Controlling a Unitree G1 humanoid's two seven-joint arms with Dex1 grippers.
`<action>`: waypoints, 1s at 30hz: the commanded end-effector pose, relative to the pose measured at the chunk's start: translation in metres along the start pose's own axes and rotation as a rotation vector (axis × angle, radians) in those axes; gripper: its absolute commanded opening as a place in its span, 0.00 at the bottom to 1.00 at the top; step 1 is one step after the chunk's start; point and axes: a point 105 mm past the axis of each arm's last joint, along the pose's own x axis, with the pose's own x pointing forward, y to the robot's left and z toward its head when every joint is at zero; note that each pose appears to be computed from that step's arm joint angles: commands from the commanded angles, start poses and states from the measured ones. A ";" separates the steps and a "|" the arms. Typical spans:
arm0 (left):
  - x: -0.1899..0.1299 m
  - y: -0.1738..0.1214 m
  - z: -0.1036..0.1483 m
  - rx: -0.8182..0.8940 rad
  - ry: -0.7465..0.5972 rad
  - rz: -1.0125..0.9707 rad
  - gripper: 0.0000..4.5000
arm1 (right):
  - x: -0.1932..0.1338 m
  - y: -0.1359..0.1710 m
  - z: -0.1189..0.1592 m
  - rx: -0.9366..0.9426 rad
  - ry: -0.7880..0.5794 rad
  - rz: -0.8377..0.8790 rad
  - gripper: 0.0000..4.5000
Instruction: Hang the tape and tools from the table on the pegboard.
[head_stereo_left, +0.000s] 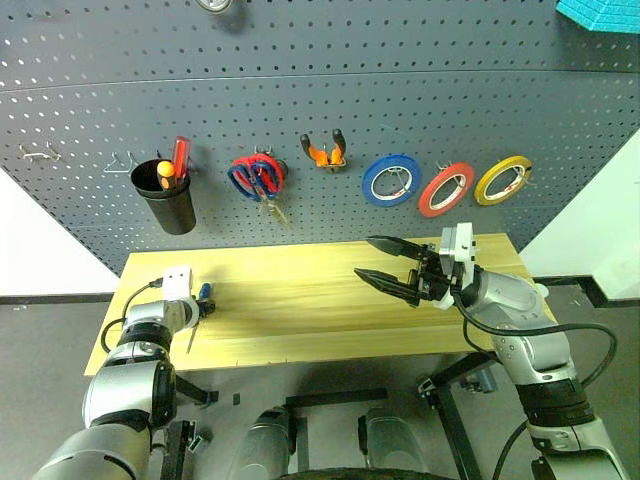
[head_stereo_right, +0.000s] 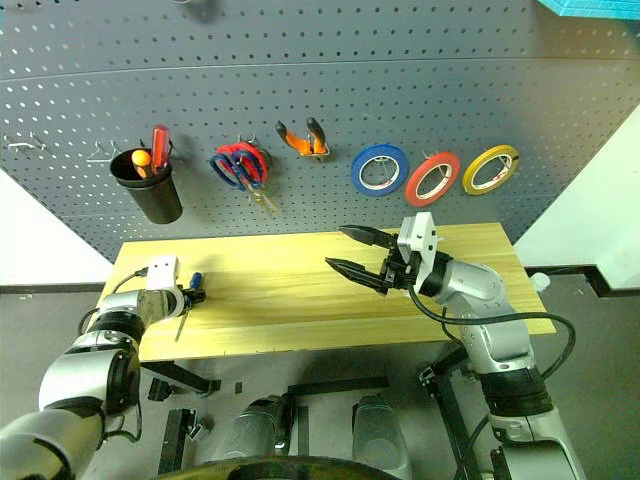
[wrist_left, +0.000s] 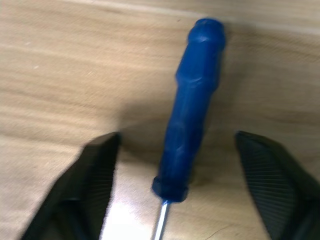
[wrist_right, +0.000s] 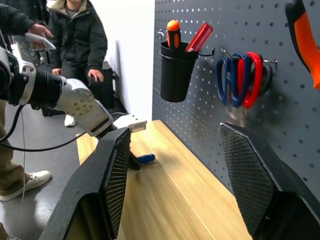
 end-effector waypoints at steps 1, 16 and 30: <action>-0.002 0.002 0.009 -0.026 -0.029 -0.008 0.45 | -0.001 0.001 0.013 -0.055 -0.029 -0.005 0.66; -0.073 -0.025 0.056 0.455 -0.682 -0.230 0.12 | 0.001 0.000 0.027 -0.059 -0.097 0.017 0.66; -0.270 -0.055 0.140 0.189 -1.485 -0.867 0.12 | 0.014 0.001 0.062 -0.020 -0.242 0.101 0.66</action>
